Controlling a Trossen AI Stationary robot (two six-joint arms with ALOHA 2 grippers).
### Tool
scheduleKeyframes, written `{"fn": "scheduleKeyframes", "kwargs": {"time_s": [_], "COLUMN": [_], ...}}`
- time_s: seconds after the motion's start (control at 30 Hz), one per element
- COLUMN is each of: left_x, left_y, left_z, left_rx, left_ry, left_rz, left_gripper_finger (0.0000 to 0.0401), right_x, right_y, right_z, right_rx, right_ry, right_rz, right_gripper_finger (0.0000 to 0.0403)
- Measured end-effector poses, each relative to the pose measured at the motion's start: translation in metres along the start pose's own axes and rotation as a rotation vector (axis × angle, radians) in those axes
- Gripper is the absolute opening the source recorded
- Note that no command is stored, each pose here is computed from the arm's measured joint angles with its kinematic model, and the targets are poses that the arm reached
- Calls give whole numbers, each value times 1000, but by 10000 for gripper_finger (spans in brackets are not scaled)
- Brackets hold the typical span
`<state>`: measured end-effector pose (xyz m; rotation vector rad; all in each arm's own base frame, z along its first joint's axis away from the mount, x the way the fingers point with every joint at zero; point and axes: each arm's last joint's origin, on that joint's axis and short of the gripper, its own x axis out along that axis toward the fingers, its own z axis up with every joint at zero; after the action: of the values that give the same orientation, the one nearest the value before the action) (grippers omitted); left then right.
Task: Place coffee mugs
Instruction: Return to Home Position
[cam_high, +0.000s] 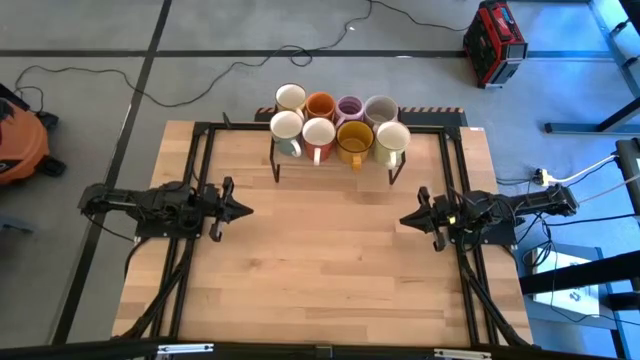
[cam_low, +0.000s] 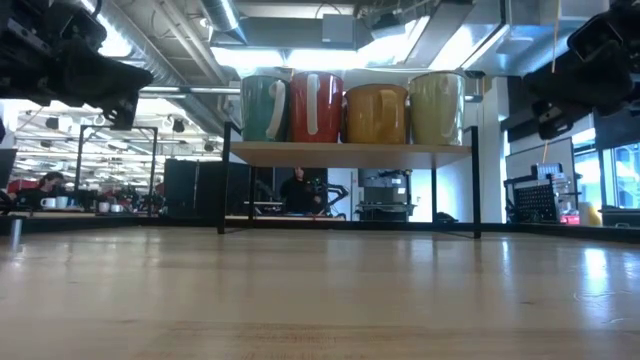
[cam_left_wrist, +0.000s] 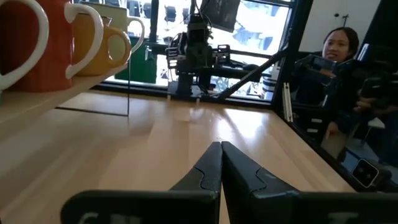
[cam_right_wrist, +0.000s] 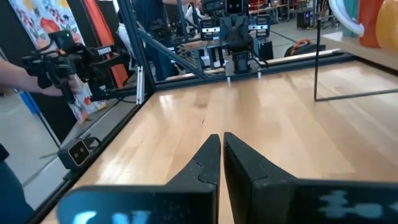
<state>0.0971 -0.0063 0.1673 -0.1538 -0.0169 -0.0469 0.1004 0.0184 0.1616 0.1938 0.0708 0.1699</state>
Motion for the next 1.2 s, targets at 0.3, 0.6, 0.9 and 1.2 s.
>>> {"fn": "scheduleKeyframes", "kwargs": {"time_s": [0.3,0.6,0.9,1.2], "left_x": [0,0,0,0], "left_y": [0,0,0,0], "left_z": [0,0,0,0], "left_rx": [3,5,5,5], "left_ry": [-1,-1,-1,-1], "left_rz": [8,8,8,9], "left_gripper_finger": [0,0,0,0], "right_x": [0,0,0,0], "right_y": [0,0,0,0], "right_z": [0,0,0,-1], "right_rx": [32,32,31,31], "right_ry": [3,4,5,6], "right_rz": [0,0,-1,-1], "right_gripper_finger": [10,10,10,10]}}
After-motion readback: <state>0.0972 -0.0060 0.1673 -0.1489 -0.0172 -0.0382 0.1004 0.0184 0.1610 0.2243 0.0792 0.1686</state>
